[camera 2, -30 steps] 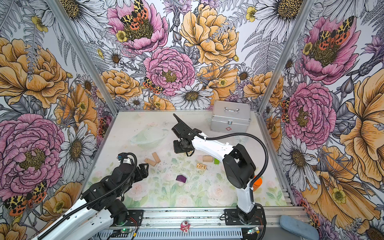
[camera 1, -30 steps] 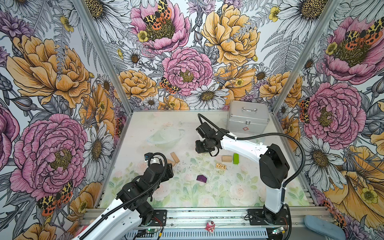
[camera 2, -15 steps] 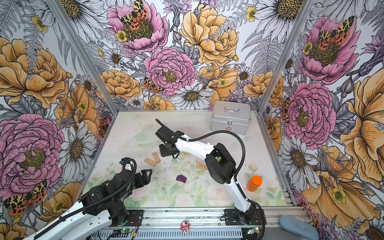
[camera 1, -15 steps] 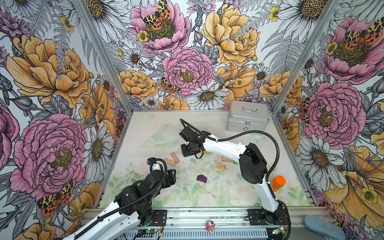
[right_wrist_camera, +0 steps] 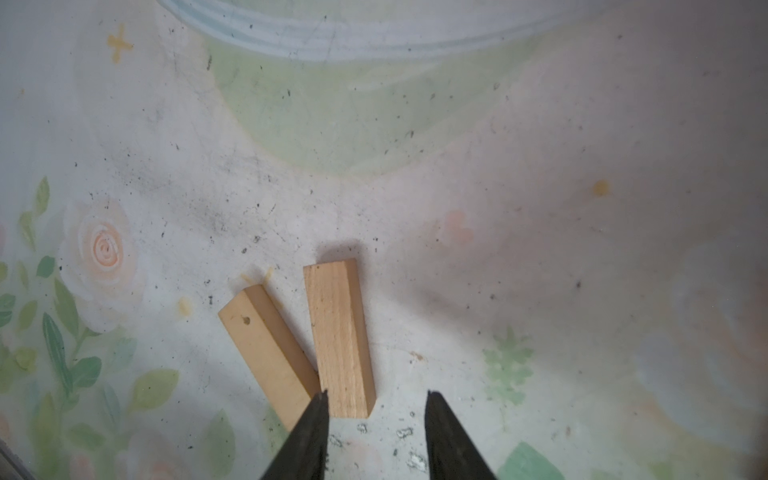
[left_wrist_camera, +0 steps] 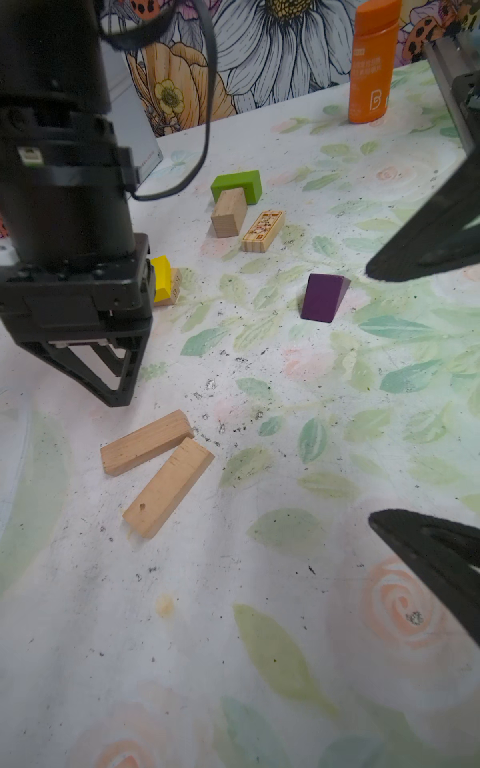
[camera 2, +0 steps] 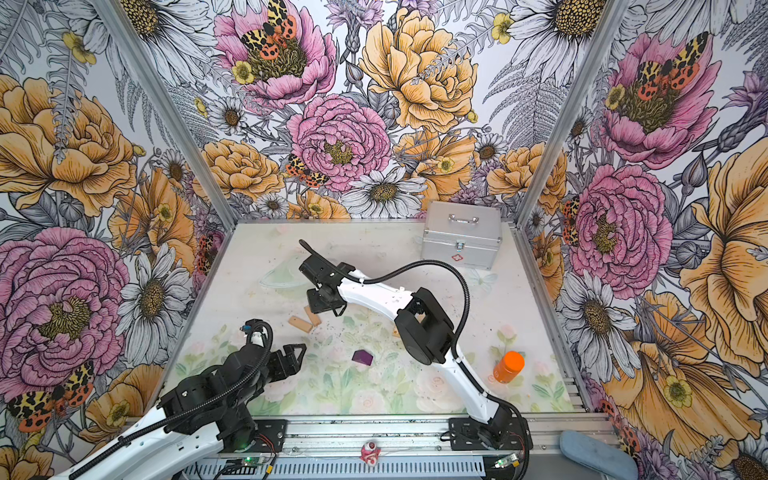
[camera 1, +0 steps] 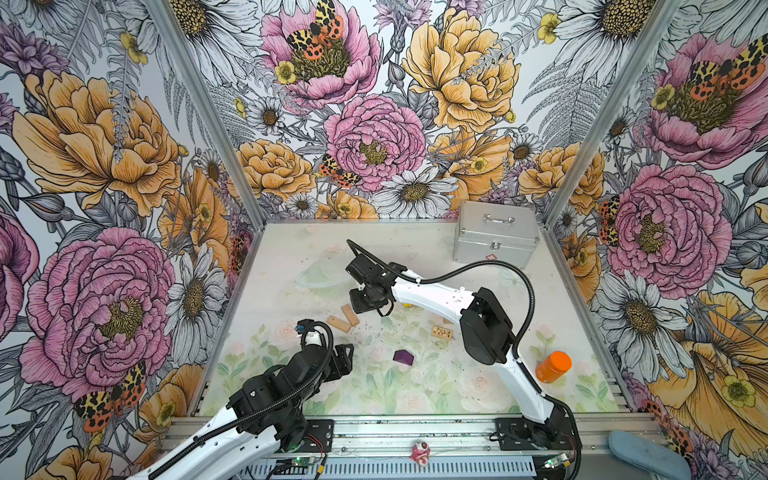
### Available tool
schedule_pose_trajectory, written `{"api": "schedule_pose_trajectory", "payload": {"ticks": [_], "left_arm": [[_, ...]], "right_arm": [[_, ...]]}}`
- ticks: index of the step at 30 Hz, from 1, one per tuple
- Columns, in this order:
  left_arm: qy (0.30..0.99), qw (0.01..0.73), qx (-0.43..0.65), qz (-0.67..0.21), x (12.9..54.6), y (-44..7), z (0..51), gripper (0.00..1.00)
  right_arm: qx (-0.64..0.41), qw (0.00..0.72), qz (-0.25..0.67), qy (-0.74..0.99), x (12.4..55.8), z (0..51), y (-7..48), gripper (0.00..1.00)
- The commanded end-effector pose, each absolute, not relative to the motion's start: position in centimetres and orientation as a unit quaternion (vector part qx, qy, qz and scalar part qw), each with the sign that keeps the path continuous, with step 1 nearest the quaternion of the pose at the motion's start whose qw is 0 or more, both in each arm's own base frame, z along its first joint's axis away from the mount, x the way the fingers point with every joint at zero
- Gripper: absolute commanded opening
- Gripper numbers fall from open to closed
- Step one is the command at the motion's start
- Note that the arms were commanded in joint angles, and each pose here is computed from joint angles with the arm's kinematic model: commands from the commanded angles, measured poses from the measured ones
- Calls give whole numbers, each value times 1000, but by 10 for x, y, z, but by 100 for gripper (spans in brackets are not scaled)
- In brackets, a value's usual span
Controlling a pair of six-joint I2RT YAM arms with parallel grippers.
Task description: Build the wood block tower
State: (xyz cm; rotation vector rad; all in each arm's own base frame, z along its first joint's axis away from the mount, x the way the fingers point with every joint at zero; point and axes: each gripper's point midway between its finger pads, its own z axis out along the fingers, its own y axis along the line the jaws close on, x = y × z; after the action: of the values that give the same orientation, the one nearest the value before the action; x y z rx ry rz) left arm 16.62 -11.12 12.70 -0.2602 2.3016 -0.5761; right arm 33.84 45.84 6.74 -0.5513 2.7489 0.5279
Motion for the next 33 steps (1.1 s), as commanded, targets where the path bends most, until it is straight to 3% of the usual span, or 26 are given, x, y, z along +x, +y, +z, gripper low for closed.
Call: {"api": "schedule_pose_trajectory", "payload": {"ticks": [1,33], "left_arm": [[897,359,-98,-238,162,-115,126,87],[900,328,-12,-286,150,-153,124,89]], "right_arm": [[-205,135,186,951,334,58,469,41],[-234,134,115,956,330,19,473,43]]}}
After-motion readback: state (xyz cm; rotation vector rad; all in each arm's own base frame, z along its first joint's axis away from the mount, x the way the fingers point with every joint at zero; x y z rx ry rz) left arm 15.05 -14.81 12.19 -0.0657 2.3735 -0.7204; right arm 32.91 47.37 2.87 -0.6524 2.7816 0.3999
